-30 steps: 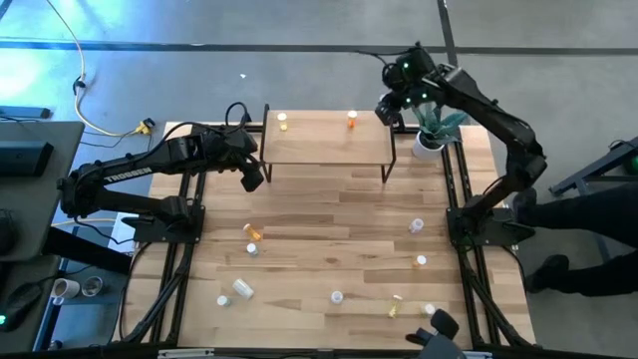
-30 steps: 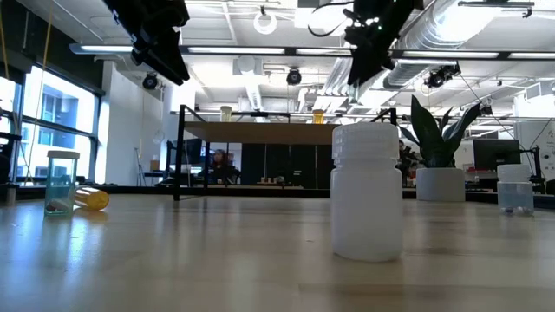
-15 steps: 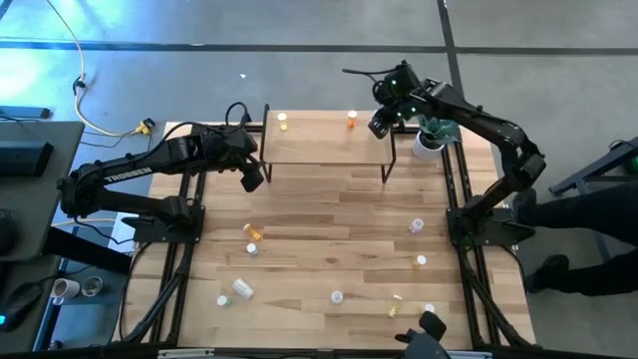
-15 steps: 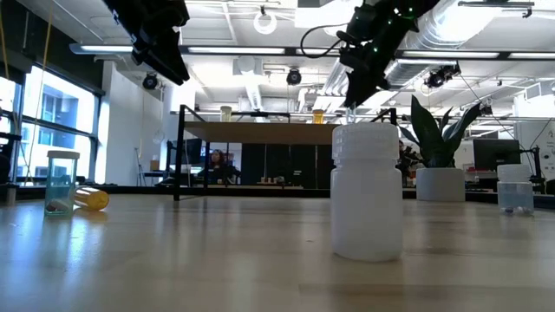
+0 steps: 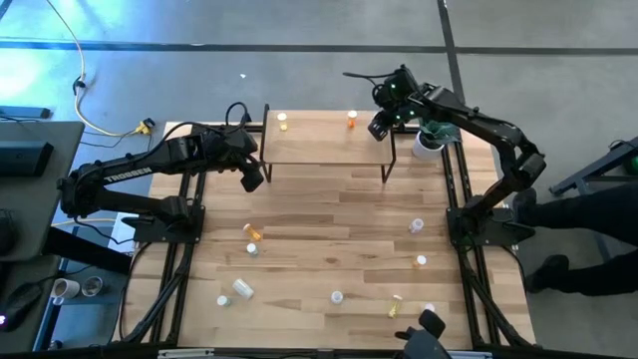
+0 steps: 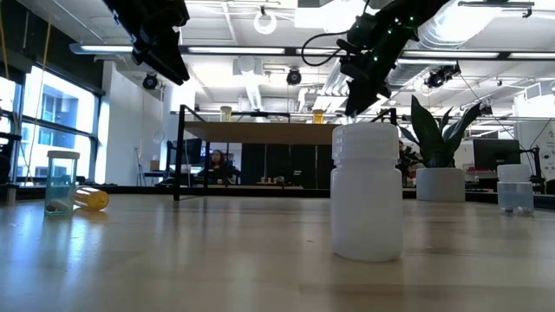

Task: Pick and place medicine bottles onto shelf by color
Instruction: Put the right blue medicine bottle on the shelf

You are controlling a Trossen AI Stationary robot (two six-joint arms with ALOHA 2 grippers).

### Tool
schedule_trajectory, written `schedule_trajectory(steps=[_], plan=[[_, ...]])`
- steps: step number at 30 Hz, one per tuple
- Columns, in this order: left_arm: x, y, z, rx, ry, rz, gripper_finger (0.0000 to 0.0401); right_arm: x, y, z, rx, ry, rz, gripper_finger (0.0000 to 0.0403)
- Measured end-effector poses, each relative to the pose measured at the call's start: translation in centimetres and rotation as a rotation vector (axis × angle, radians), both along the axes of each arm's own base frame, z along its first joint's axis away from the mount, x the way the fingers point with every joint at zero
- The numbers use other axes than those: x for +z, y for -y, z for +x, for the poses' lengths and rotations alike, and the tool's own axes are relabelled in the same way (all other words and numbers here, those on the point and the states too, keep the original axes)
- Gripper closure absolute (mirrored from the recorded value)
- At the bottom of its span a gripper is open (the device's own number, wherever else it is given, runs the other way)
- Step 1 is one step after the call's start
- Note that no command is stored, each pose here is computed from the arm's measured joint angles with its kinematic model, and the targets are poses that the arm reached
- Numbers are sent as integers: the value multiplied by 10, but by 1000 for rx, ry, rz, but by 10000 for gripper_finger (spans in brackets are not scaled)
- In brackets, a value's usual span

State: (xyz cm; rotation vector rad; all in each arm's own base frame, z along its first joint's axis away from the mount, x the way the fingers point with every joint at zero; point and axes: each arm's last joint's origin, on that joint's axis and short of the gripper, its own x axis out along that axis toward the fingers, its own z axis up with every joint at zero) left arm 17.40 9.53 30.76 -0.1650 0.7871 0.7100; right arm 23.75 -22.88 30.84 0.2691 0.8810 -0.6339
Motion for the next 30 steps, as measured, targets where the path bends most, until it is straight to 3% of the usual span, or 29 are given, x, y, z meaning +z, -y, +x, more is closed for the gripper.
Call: schedule_trajectory(steps=[11, 17, 30], plan=[[0, 0, 0, -2, 1, -2, 192, -1, 1, -2, 2, -11, 1, 286], [0, 0, 0, -2, 1, -2, 192, 0, -1, 0, -6, -56, -51, 286], [0, 0, 0, -4, 0, -1, 192, 0, -2, 1, -6, -58, -55, 254]])
